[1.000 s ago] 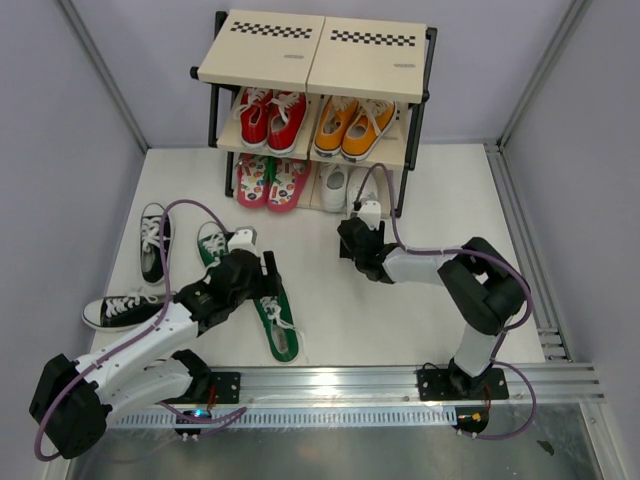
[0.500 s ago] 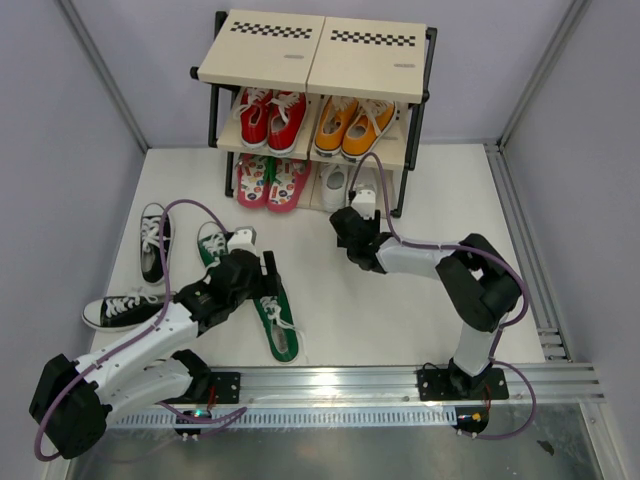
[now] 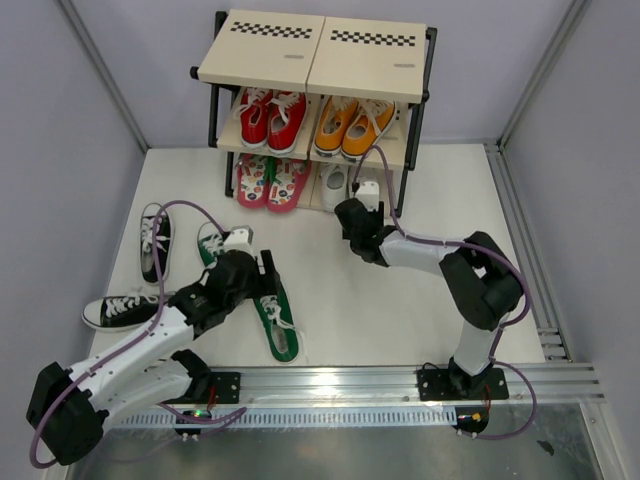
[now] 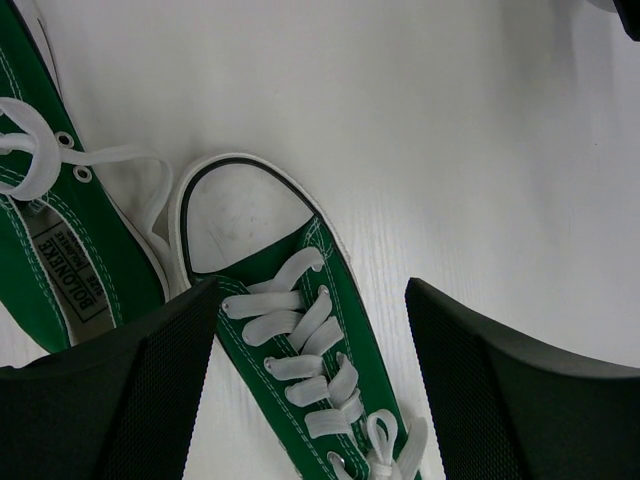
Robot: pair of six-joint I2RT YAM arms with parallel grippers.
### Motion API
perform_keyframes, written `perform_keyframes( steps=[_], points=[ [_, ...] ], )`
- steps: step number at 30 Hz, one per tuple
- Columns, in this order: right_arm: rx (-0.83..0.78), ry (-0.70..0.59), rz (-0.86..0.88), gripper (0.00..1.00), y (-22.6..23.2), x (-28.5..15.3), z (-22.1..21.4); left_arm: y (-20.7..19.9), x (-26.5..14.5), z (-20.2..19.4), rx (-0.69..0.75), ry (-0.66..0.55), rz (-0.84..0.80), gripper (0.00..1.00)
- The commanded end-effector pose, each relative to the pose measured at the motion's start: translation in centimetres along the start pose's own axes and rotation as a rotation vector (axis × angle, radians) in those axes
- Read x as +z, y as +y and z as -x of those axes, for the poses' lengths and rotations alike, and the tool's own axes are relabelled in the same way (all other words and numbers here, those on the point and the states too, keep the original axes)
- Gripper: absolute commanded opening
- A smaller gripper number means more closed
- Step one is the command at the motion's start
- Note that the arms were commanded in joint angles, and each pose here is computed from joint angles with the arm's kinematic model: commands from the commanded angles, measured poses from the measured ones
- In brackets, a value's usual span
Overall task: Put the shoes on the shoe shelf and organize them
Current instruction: Place the shoe at the shoe shelf.
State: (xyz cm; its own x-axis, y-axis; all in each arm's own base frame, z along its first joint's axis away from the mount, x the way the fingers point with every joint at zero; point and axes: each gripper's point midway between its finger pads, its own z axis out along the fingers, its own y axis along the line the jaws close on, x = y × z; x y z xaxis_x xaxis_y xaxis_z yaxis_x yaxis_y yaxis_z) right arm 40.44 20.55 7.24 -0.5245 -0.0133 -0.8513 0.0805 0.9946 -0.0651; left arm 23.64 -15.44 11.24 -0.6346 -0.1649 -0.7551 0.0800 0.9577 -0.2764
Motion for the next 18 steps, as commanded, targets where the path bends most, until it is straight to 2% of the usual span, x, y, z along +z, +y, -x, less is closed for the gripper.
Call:
perform_keyframes(
  steps=[1,18],
  points=[
    [0.055,-0.098,-0.015,0.38,-0.3,0.6,4.5,0.2,-0.2,0.6,0.007,-0.029,0.006,0.78],
    [0.091,-0.119,0.006,0.37,0.7,3.0,5.9,0.4,-0.4,0.5,0.003,-0.034,0.012,0.78]
  ],
)
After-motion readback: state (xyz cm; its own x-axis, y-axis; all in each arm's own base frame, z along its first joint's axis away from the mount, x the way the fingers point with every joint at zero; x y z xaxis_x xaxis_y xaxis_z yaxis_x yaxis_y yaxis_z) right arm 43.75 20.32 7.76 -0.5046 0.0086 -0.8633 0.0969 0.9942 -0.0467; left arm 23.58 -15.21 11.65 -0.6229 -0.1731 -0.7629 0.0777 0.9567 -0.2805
